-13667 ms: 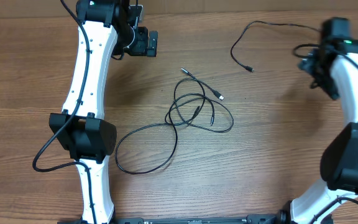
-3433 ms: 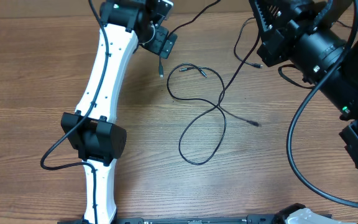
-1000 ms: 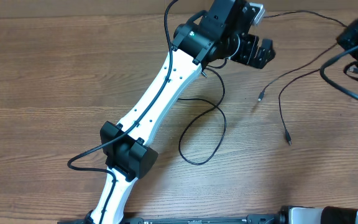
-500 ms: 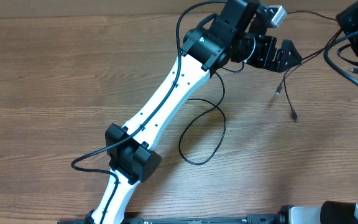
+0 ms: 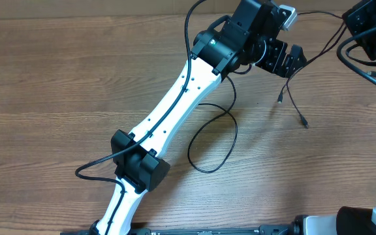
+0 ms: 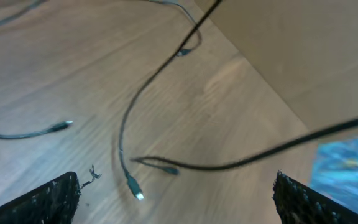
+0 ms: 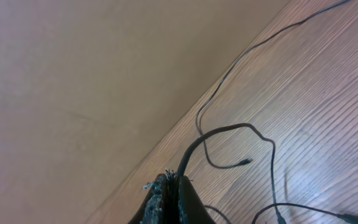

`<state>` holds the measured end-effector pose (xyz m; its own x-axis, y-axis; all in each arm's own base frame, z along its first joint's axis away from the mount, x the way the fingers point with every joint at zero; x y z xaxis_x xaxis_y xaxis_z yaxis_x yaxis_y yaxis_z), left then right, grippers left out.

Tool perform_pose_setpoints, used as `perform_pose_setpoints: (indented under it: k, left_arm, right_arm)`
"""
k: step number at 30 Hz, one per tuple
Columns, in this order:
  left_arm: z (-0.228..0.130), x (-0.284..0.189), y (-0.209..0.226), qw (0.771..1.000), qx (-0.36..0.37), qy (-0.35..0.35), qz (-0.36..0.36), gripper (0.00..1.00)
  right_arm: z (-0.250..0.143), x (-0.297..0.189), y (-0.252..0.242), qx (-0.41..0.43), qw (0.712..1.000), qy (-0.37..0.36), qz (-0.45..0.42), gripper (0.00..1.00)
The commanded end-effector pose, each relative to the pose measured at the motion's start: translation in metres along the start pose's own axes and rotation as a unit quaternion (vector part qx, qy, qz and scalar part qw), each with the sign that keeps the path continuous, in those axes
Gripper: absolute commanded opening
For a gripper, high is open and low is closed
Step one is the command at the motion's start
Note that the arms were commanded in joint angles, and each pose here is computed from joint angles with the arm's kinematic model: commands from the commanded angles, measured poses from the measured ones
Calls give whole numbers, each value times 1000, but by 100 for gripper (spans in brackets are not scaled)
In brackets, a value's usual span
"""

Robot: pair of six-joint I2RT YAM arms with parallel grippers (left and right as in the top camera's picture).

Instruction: Untangle cables

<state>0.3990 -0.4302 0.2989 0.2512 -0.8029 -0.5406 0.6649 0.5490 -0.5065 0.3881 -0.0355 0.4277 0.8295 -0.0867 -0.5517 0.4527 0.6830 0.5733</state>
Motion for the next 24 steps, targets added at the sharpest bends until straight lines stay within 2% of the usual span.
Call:
perform_pose_setpoints:
  k: [1,9,16,19,24]
  left_arm:
    - [-1,9,-6,999,30,-6,15,100]
    - [-13,18,-27,997,73,8,1,99]
    - [-18,19,-28,997,77,17,6,99]
    - [-12,18,-18,996,80,3,42,100]
    - [3,12,11,986,83,-36,143,100]
  right_arm:
    - [4,-8,8,3,1000,-4,20,4]
    - [5,-8,8,3,1000,-7,21,4]
    - [5,-8,10,2,1000,-5,27,4]
    - [-3,-9,19,1,998,22,55,4]
    - [-16,-14,33,0,993,64,102,4]
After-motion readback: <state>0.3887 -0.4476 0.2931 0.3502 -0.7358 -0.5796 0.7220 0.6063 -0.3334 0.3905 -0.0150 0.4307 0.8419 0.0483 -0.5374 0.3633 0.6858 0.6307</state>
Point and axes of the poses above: each gripper's point midway between its finger pads, its own x axis out along the fingers, its own y axis along the line the jaws close on, z = x × y, the point moved 2 cm from there along -x, back along the fingers, and after that the axes turned 2 degrees about -x, right-handed, at the moved point
